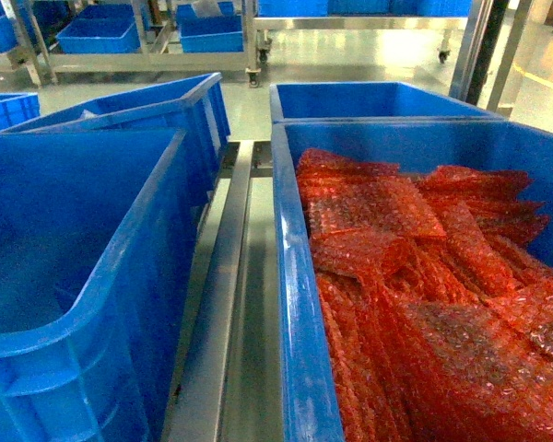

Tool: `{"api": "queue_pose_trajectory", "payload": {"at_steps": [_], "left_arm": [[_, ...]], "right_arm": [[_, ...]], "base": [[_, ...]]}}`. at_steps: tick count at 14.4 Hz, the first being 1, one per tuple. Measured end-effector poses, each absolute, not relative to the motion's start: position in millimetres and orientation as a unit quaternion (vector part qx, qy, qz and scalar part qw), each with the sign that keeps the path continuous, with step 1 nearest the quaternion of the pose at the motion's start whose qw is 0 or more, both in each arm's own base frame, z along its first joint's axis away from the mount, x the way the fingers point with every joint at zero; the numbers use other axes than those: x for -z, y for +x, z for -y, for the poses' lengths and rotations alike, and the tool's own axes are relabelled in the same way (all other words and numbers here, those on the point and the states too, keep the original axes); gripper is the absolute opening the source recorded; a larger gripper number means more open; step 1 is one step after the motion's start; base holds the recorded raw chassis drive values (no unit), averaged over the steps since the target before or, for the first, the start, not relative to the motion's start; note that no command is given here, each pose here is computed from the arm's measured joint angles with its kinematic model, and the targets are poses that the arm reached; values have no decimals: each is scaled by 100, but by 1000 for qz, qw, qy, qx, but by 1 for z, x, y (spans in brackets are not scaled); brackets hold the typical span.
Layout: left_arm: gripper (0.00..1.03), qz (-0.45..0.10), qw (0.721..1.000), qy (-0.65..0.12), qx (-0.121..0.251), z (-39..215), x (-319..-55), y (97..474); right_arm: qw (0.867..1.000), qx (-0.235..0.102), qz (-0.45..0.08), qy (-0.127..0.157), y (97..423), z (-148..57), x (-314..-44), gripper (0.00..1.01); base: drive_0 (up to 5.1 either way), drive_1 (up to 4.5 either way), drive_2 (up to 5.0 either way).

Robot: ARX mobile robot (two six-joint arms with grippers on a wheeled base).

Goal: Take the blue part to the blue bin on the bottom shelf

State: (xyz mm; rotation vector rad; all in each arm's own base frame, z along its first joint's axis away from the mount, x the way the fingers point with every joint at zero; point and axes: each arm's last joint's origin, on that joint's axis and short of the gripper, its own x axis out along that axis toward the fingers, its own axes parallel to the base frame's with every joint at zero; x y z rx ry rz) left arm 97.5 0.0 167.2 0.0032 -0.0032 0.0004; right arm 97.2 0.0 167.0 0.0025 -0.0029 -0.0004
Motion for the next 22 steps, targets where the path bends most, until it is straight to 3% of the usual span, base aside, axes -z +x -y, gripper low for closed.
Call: {"api": "queue_pose_trajectory", "payload": {"at_steps": [4,5,12,22], "left_arm": [[2,0,1000,2,0,0,-167,97],[10,0,1000,1,0,0,-167,97],[99,0,1000,1,0,0,-167,97],[98,0,1000,1,0,0,-167,97]], "right_arm": [[1000,0,2,1,97,0,-167,98],[1000,0,2,1,97,0,-167,98],[1000,0,2,1,97,0,-167,98],[1000,0,2,1,97,0,-167,98]], "base": [[0,0,0],[0,0,0],[0,0,0],[0,0,0]]}}
